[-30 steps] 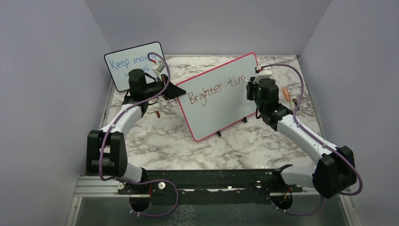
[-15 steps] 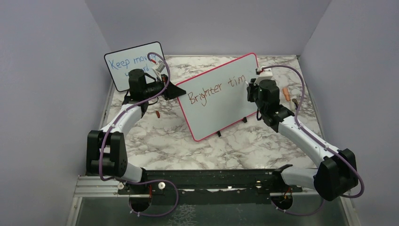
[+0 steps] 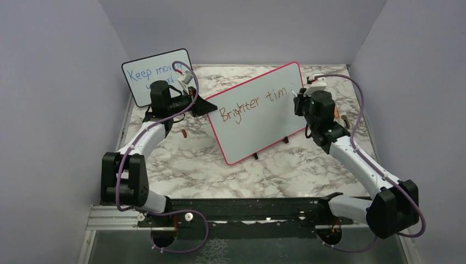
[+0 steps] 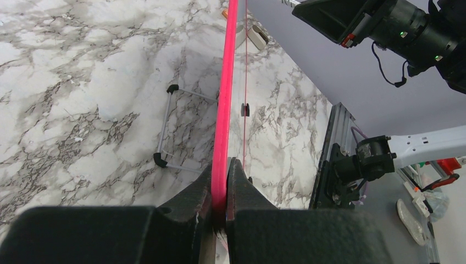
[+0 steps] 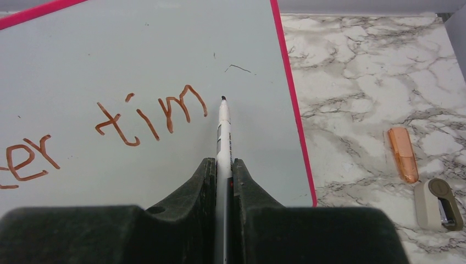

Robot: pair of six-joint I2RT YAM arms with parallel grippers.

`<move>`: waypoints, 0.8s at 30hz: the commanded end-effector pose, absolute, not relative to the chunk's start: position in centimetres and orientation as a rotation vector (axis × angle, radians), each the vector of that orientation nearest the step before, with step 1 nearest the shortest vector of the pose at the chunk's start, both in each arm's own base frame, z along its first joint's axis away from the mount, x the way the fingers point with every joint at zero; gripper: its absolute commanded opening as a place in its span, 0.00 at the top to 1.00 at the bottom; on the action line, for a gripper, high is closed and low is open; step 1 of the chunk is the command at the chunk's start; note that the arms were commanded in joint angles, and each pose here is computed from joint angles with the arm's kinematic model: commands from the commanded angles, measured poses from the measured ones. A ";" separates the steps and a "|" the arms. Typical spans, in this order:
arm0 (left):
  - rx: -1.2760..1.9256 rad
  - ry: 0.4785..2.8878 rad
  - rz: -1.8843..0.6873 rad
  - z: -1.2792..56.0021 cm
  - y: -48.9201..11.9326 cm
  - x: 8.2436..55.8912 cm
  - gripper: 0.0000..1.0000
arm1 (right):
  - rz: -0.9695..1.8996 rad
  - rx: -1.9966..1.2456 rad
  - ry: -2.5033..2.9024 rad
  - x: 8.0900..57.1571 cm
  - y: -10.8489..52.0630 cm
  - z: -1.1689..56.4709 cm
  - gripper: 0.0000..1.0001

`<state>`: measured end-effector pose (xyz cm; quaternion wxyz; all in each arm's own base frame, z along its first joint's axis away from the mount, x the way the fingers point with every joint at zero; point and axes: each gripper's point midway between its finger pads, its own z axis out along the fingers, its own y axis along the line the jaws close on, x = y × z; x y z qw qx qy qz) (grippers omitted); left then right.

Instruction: Write a sentence on the whiteboard

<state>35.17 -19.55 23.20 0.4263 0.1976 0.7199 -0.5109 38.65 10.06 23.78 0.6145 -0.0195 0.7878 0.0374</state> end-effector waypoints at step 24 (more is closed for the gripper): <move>0.466 1.913 -1.203 19.1 -19.3 35.6 1.00 | 0.135 -0.081 1.789 40.9 10.9 24.4 0.99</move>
